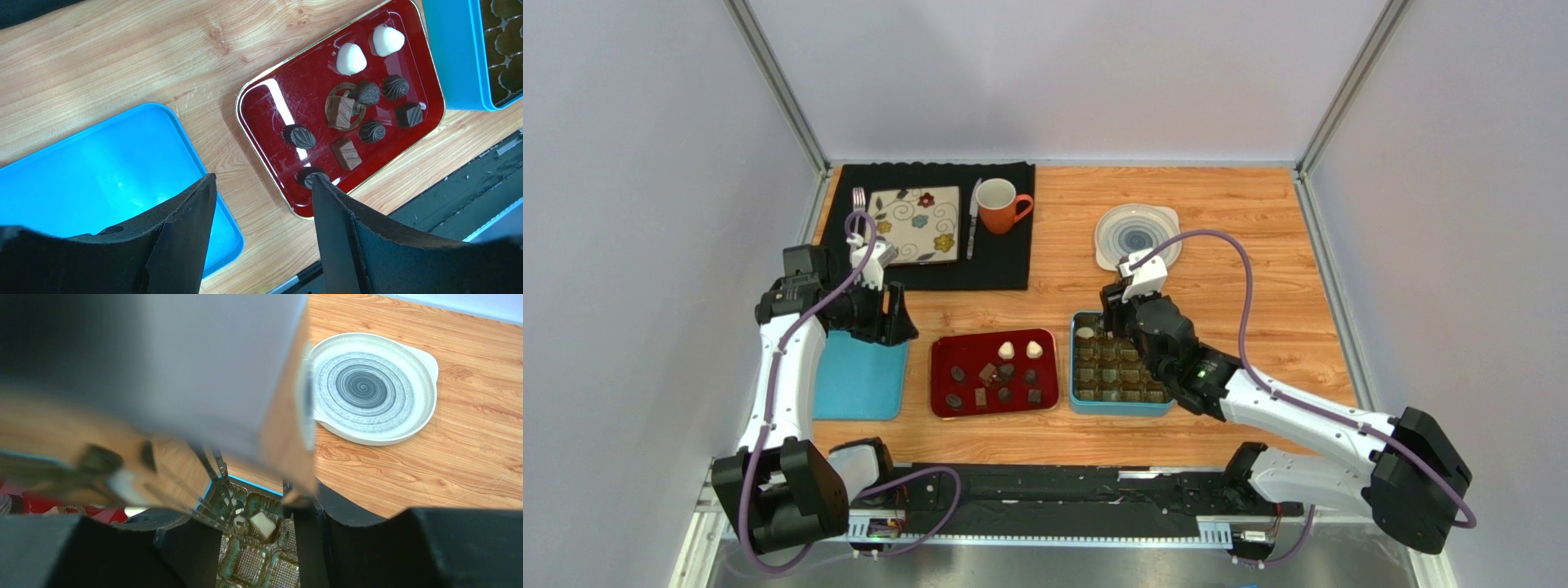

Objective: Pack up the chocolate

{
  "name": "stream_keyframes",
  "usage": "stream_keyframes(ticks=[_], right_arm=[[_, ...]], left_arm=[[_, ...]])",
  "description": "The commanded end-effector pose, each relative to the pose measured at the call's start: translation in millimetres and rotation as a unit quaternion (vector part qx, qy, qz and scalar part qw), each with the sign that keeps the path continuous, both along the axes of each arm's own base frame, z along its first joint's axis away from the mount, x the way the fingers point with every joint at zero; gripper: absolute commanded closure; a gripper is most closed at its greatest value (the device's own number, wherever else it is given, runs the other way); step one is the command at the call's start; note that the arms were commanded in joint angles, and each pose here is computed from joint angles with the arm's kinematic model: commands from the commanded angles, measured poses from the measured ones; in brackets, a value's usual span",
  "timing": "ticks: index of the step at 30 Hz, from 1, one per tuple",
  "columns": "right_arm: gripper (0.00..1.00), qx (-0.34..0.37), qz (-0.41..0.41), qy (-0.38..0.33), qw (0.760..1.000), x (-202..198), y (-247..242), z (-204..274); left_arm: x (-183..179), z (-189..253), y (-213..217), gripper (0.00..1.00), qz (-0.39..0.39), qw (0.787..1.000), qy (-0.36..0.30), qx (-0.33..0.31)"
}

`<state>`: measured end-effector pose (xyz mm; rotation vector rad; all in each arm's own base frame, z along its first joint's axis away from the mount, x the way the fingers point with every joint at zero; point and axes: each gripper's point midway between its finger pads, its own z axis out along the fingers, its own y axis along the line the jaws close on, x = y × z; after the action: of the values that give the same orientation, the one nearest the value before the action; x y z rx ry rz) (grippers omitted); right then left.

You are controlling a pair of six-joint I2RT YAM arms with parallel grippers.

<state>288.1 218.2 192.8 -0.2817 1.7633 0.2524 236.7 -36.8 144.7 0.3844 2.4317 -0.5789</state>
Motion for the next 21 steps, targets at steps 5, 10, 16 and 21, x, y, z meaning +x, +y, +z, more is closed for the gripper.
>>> stream_keyframes(ticks=[5, 10, 16, 21], right_arm=[[0.57, 0.061, 0.015, -0.049, 0.997, 8, 13, 51], [0.60, 0.096, 0.053, -0.063, 0.992, -1, 26, 84], [0.61, 0.102, 0.104, -0.064, 0.987, -18, 61, 96], [0.61, 0.102, 0.140, -0.041, 0.984, -26, 107, 78]], left_arm=[[6, 11, 0, 0.32, -0.007, 1.000, -0.024, -0.003], [6, 12, 0, 0.32, -0.008, 1.000, -0.025, -0.002], [6, 13, -1, 0.32, -0.007, 1.000, -0.026, -0.004], [6, 14, -2, 0.32, -0.007, 1.000, -0.026, -0.007]])
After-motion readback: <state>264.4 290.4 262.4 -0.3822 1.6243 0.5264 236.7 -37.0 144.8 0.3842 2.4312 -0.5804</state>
